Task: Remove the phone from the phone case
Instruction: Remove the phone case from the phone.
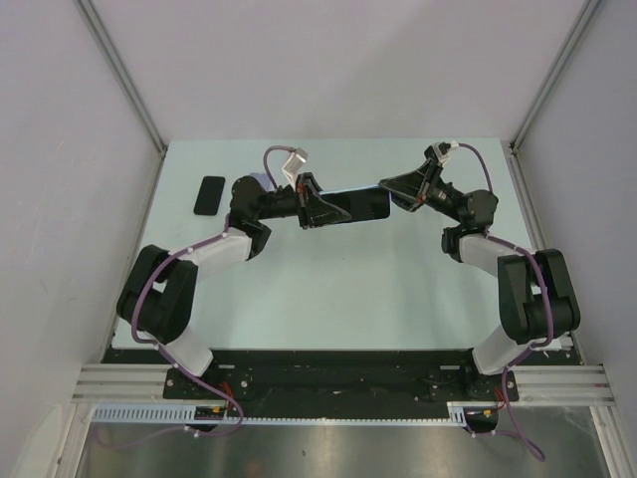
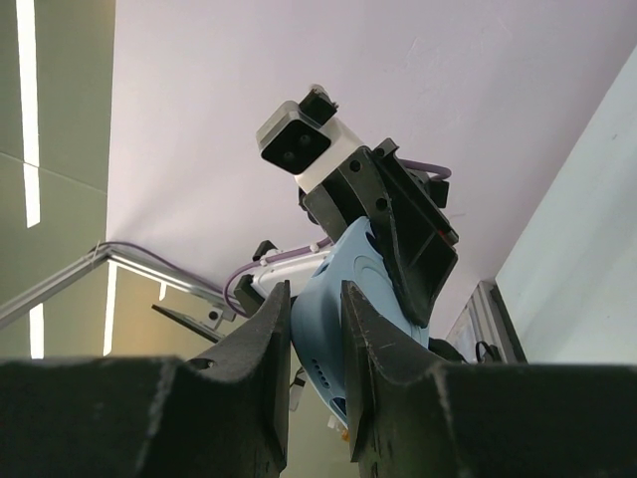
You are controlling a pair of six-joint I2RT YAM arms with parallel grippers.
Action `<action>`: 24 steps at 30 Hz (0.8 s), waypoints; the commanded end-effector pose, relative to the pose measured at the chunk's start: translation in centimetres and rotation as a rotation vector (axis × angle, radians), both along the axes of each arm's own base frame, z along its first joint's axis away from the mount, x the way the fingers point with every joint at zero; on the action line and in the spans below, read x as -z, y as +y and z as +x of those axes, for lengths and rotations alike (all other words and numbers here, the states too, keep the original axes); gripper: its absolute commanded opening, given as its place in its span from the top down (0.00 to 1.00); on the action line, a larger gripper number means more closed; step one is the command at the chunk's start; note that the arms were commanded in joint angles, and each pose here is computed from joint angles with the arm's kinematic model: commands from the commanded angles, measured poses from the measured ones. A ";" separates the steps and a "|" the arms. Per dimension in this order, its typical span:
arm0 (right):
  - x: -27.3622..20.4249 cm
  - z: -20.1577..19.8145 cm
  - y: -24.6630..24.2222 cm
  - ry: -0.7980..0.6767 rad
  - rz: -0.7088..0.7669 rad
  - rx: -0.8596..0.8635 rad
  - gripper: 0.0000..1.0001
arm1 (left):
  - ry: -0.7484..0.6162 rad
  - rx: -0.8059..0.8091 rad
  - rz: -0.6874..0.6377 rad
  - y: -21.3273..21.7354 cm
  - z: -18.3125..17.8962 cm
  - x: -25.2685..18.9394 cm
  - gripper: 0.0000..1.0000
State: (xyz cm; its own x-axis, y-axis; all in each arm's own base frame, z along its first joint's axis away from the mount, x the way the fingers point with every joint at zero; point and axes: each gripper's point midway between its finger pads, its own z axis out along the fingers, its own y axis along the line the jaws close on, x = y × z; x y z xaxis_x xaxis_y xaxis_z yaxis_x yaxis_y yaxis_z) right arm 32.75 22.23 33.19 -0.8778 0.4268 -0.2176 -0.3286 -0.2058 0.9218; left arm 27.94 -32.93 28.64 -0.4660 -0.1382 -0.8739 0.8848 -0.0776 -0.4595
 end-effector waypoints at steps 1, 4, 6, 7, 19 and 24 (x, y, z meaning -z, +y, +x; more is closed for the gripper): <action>2.5 4.2 -0.6 0.217 0.046 0.114 0.97 | -0.413 0.397 -0.034 0.0 -10.6 -3.1 1.00; 2.5 4.5 -1.0 0.209 0.045 0.132 0.97 | -0.417 0.415 -0.037 0.1 -11.0 -3.1 1.00; 2.6 4.7 -1.3 0.203 0.044 0.142 0.96 | -0.425 0.421 -0.045 0.1 -11.3 -3.3 1.00; 2.5 4.7 -1.4 0.194 0.043 0.146 0.96 | -0.426 0.416 -0.049 0.1 -11.3 -3.4 1.00; 0.9 4.3 -2.2 0.145 0.066 0.157 0.96 | -0.368 0.382 -0.057 -0.6 -10.3 -2.7 1.00; 1.3 4.5 -2.6 0.220 0.092 0.181 0.99 | -0.387 0.396 -0.053 -0.5 -10.5 -2.5 1.00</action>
State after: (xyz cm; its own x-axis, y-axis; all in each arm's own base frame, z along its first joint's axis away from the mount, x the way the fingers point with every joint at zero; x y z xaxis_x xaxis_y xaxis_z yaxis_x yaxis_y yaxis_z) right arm 32.51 21.54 33.76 -0.8681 0.4382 -0.2330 -0.3538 -0.2172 0.9098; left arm 27.21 -33.33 29.22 -0.4751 -0.1576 -0.8657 0.8798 -0.1013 -0.4644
